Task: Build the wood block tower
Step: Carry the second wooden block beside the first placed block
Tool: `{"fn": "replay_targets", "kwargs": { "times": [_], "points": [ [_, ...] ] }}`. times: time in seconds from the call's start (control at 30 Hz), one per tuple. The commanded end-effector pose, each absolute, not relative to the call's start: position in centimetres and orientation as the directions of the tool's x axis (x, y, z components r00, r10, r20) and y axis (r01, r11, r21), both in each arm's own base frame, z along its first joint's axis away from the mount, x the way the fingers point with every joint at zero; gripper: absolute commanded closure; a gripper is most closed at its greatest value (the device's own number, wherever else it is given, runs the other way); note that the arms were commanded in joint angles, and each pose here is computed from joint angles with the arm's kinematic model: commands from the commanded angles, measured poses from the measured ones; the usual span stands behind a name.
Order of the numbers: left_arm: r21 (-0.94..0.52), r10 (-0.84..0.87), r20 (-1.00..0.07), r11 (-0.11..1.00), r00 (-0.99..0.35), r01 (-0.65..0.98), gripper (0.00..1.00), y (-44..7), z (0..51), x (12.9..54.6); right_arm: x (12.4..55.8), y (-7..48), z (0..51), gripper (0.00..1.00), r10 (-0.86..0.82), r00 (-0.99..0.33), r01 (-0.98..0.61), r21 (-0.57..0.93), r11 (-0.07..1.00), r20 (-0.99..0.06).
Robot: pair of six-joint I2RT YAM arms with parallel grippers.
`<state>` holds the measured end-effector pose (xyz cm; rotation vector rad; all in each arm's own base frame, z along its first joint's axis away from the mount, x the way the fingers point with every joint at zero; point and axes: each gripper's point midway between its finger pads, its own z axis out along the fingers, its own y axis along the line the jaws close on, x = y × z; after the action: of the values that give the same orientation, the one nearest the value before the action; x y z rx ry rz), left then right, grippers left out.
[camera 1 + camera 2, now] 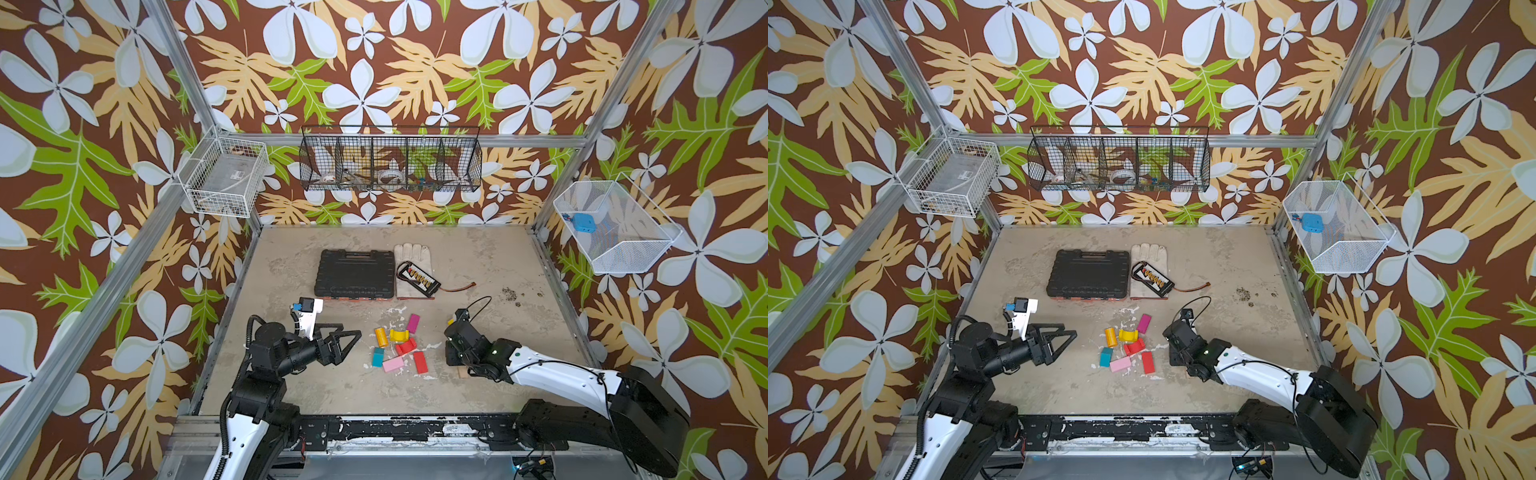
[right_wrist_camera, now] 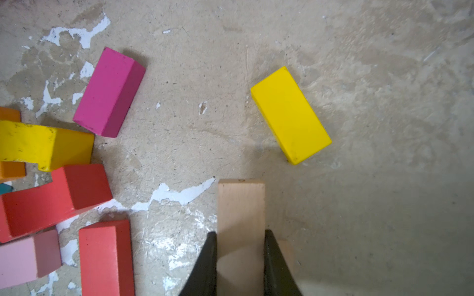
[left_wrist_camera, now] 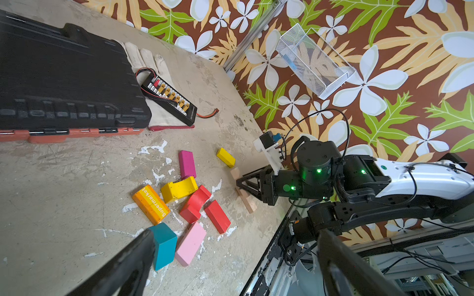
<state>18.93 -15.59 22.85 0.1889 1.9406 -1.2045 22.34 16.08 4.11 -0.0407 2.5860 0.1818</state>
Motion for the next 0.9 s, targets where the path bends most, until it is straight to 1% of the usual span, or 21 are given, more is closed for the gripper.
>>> {"fn": "replay_targets", "kwargs": {
  "times": [0.0, 0.57, 0.87],
  "points": [
    [-0.667, -0.286, -0.724, 0.522, -0.628, 0.532, 0.0, -15.6, 23.6, 18.9, 22.2, 16.5, 4.1, 0.8, 0.017, -0.851, -0.058, 0.127, 0.99, -0.525],
    [-0.665, -0.288, -0.727, 0.523, -0.623, 0.534, 0.0, -15.6, 23.7, 18.8, 19.3, 17.0, 3.4, 0.79, 0.01, -0.857, -0.054, 0.108, 0.993, -0.516],
    [-0.663, -0.288, -0.729, 0.522, -0.621, 0.537, 0.0, -15.6, 23.7, 18.8, 18.9, 16.5, 2.4, 0.74, 0.006, -0.866, -0.041, 0.084, 0.996, -0.5]
  ]
}}
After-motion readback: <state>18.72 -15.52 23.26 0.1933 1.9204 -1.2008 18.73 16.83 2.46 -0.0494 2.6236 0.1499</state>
